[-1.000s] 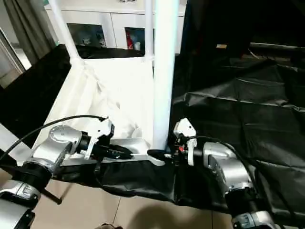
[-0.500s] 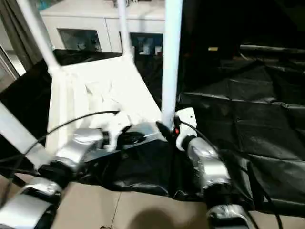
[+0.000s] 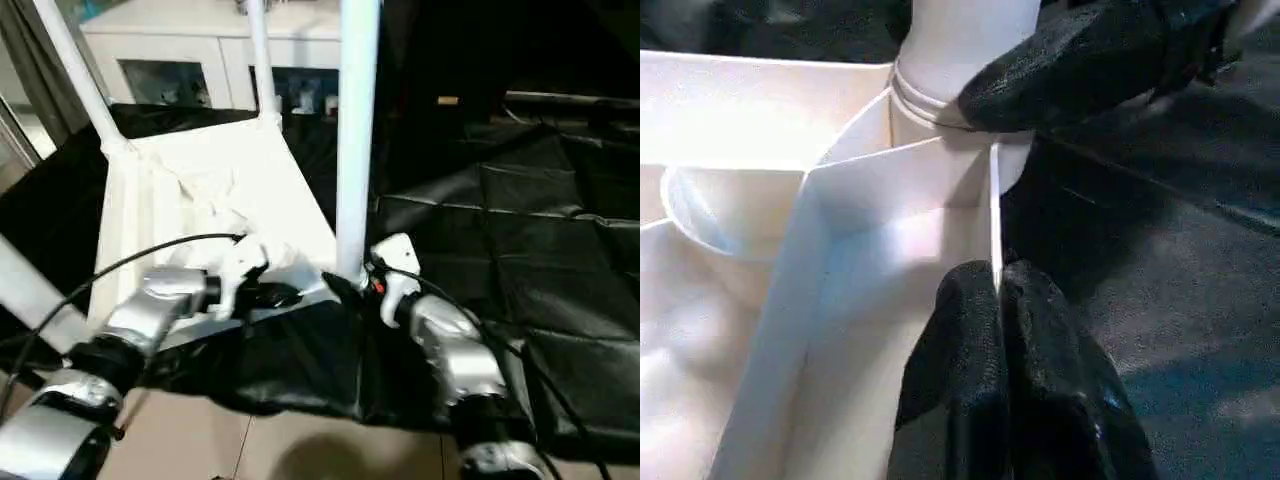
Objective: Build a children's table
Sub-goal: Rotate leg to tighten
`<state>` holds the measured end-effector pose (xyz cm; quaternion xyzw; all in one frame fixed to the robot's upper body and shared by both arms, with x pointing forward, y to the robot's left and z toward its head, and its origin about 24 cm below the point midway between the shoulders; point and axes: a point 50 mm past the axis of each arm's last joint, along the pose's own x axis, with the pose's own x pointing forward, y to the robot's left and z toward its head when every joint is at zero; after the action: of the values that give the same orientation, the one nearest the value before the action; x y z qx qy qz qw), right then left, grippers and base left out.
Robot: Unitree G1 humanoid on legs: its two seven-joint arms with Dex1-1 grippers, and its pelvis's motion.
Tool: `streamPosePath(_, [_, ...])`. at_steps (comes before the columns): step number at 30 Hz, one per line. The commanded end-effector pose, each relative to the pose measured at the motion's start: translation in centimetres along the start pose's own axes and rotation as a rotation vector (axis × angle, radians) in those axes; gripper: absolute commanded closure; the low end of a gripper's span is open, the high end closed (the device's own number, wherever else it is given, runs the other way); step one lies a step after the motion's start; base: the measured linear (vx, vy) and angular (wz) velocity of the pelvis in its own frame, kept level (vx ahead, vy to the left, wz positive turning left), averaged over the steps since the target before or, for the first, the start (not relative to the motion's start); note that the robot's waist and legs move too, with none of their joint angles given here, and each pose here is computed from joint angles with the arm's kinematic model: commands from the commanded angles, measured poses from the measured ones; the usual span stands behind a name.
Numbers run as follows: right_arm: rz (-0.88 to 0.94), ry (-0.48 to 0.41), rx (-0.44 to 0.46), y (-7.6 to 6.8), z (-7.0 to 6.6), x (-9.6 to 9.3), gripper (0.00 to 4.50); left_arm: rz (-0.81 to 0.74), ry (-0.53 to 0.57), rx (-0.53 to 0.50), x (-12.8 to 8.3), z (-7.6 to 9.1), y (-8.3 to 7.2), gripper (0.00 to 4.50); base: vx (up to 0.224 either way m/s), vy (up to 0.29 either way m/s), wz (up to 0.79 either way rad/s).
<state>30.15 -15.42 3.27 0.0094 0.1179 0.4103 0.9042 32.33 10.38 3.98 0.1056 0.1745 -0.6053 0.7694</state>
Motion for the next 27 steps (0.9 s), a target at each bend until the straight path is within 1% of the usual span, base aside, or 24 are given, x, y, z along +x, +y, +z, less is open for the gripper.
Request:
streamPosePath(1, [0.257, 0.039, -0.001, 2.8, -0.5, 1.1, 0.92, -0.128, 0.013, 0.041, 0.4, 0.5, -0.9, 4.5, 0.065, -0.011, -0.02])
streamPosePath(6, [0.367, 0.079, -0.034, 2.2, 0.0, -0.5, 0.92, -0.201, 0.031, 0.041, -1.3, 0.2, -0.9, 4.5, 0.034, -0.004, -0.01])
streamPosePath(10, [0.393, 0.103, -0.046, 1.7, 0.1, -1.1, 0.92, -0.238, 0.042, 0.035, -2.2, 0.0, -1.0, 4.5, 0.0, 0.0, 0.0])
streamPosePath(14, [0.406, 0.11, -0.046, 1.7, 0.1, -1.3, 0.92, -0.252, 0.045, 0.031, -2.5, -0.1, -1.1, 4.5, 0.0, 0.0, 0.0])
streamPosePath(15, [0.411, 0.11, -0.043, 1.7, 0.1, -1.3, 1.17, -0.254, 0.045, 0.03, -2.6, -0.1, -1.2, 4.5, 0.0, 0.0, 0.0])
streamPosePath(16, [0.416, 0.11, -0.041, 1.8, 0.1, -1.3, 1.26, -0.254, 0.045, 0.03, -2.6, -0.2, -1.2, 4.5, 0.0, 0.0, 0.0])
streamPosePath(18, [0.428, 0.109, -0.033, 1.9, 0.1, -1.2, 1.29, -0.256, 0.045, 0.029, -2.6, -0.1, -1.2, 4.5, 0.0, 0.0, 0.0])
streamPosePath(22, [0.436, 0.105, -0.025, 2.1, 0.1, -1.2, 1.75, -0.252, 0.045, 0.032, -2.6, -0.1, -1.3, 4.5, 0.0, 0.0, 0.0])
streamPosePath(27, [0.437, 0.1, -0.007, 2.5, -0.1, -1.3, 1.89, -0.224, 0.041, 0.033, -2.6, -0.1, -1.1, 4.5, 0.0, 0.0, 0.0])
